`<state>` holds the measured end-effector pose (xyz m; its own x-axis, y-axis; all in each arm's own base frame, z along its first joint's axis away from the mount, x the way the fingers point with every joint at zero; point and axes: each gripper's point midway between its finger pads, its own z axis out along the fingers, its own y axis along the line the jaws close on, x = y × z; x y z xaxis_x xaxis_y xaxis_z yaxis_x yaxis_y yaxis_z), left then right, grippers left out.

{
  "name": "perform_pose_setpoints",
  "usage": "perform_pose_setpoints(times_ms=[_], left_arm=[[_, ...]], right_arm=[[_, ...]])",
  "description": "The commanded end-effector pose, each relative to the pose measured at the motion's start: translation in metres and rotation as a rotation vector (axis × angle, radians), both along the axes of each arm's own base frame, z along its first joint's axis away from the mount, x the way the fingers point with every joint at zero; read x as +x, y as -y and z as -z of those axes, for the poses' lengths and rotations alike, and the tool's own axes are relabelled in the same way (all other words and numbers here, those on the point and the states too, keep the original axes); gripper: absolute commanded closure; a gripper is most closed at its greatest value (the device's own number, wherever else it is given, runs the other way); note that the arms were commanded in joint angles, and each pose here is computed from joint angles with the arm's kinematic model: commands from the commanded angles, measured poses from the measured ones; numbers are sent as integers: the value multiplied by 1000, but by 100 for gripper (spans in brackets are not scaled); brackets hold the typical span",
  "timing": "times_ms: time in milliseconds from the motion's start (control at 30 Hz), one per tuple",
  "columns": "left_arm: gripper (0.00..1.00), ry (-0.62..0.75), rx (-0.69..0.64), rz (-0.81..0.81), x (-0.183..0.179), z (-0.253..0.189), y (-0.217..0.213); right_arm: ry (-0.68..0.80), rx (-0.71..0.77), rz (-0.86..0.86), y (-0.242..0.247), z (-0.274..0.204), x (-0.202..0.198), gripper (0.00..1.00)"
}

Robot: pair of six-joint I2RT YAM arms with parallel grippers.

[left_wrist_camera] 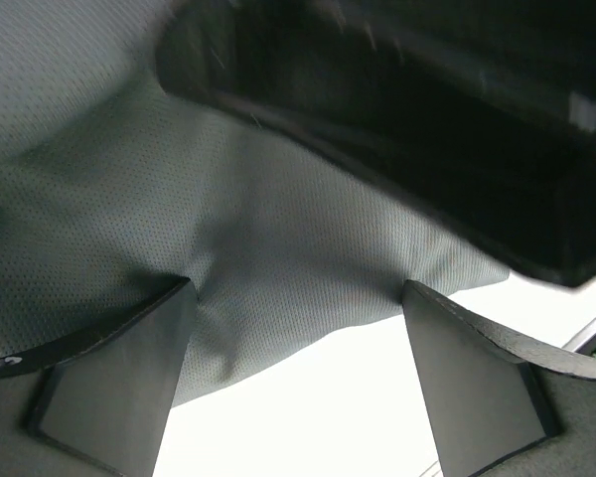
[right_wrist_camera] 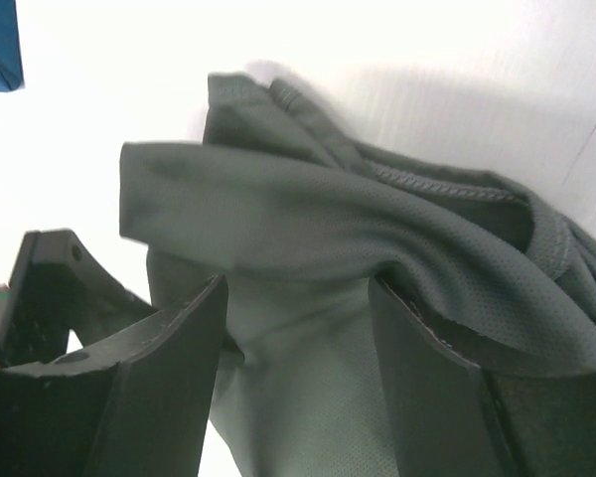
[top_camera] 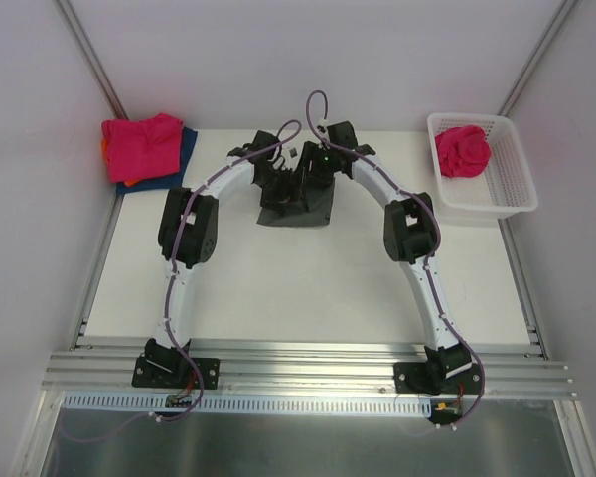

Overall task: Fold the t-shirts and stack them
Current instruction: Fold the long partially folded tshirt into a neat square

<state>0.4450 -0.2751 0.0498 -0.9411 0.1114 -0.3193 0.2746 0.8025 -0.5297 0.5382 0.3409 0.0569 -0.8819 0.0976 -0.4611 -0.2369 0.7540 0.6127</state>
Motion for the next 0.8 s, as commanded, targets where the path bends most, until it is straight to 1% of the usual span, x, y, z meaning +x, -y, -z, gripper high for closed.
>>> perform_pose_setpoints(times_ms=[0, 167, 400, 467, 500, 567, 600, 667, 700, 767], left_arm=[[14, -67, -8, 28, -32, -6, 5], [14, -83, 4, 42, -53, -11, 0], [13, -67, 41, 49, -75, -19, -9], [14, -46, 42, 52, -80, -30, -8], [14, -31, 39, 51, -80, -37, -8], [13, 38, 25, 46, -77, -64, -7], [13, 61, 22, 42, -75, -73, -7], [12, 146, 16, 39, -72, -103, -11], [12, 198, 31, 30, -68, -117, -16], [11, 250, 33, 31, -64, -134, -18]], right_arm=[[79, 2, 48, 2, -18, 22, 37], [119, 11, 55, 0, -31, 29, 36], [148, 25, 50, -4, -52, 28, 36], [160, 32, 45, -4, -60, 27, 37], [173, 42, 38, -5, -72, 25, 37], [182, 54, 34, -4, -86, 22, 36], [211, 78, 28, -3, -112, 18, 36], [212, 93, 37, 2, -128, 13, 36], [236, 112, 35, 4, -152, 6, 36], [206, 118, 33, 10, -155, -5, 37]])
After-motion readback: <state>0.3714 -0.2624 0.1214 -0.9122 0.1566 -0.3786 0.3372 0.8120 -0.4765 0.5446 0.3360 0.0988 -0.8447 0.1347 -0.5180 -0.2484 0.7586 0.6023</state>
